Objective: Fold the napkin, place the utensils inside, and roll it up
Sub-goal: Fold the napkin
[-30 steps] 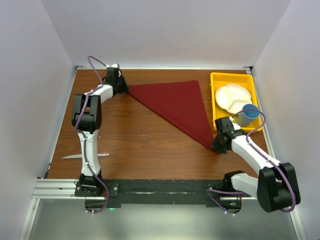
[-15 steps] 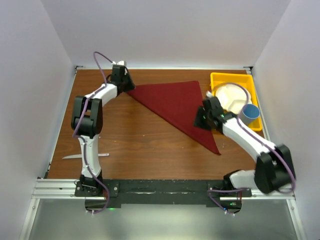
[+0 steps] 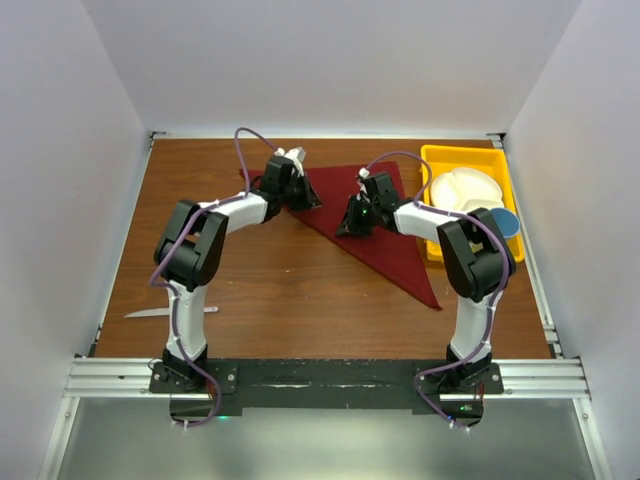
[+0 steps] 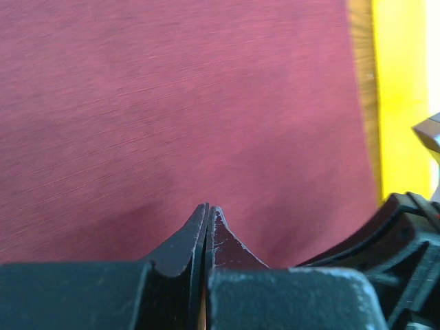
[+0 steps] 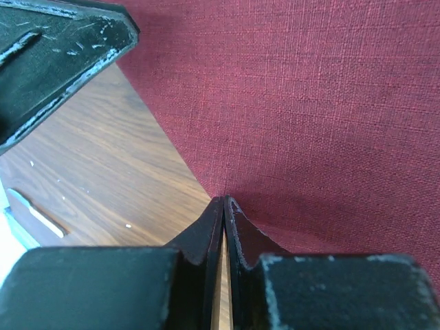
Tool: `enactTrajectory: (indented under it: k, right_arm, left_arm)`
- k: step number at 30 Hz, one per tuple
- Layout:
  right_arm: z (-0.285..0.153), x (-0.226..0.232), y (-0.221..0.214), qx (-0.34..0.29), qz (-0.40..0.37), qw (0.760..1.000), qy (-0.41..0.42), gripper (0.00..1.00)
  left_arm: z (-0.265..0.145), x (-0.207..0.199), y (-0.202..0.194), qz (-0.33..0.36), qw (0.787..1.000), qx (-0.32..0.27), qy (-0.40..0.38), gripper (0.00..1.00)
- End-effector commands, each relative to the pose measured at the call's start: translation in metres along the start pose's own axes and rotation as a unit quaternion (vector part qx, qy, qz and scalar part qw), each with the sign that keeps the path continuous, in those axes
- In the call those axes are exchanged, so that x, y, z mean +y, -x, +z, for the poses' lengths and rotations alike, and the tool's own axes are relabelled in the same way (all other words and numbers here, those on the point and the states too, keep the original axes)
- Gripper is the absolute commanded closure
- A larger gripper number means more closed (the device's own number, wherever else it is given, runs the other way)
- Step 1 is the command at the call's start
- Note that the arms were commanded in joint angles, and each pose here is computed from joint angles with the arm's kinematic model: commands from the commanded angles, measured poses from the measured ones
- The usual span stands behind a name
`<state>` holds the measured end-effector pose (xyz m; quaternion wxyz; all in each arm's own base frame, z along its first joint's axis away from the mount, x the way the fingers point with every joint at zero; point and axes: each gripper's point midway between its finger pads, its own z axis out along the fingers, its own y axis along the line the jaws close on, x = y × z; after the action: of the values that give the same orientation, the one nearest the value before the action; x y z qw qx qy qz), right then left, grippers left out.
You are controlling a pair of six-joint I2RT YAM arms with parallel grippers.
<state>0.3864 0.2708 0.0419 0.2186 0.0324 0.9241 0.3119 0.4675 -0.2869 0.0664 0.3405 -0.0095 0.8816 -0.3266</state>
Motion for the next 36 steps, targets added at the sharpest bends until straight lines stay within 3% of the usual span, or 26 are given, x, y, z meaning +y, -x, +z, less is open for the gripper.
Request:
enactTrajectory:
  k: [1, 11, 17, 25, 36]
  right_arm:
    - [-0.005, 0.022, 0.011, -0.017, -0.012, 0.999, 0.045, 0.93]
    - [-0.002, -0.014, -0.015, 0.005, -0.010, 1.000, -0.012, 0.93]
    - [-0.020, -0.015, -0.016, 0.006, -0.024, 0.999, -0.030, 0.92]
    - [-0.059, -0.021, -0.015, -0.006, -0.029, 0.999, -0.034, 0.91]
    - [-0.067, -0.065, -0.078, 0.043, -0.016, 0.997, -0.061, 0.91]
  left_arm:
    - [-0.003, 0.024, -0.003, 0.002, 1.000, -0.004, 0.031, 1.00]
    - [-0.008, 0.081, -0.010, 0.001, 0.995, 0.041, 0.094, 1.00]
    - [-0.019, 0.087, 0.010, 0.024, 0.992, 0.020, 0.120, 1.00]
    - [-0.031, 0.115, 0.039, -0.008, 0.992, -0.010, 0.128, 1.00]
    - [-0.039, 0.155, 0.058, -0.052, 0.984, -0.032, 0.165, 0.99]
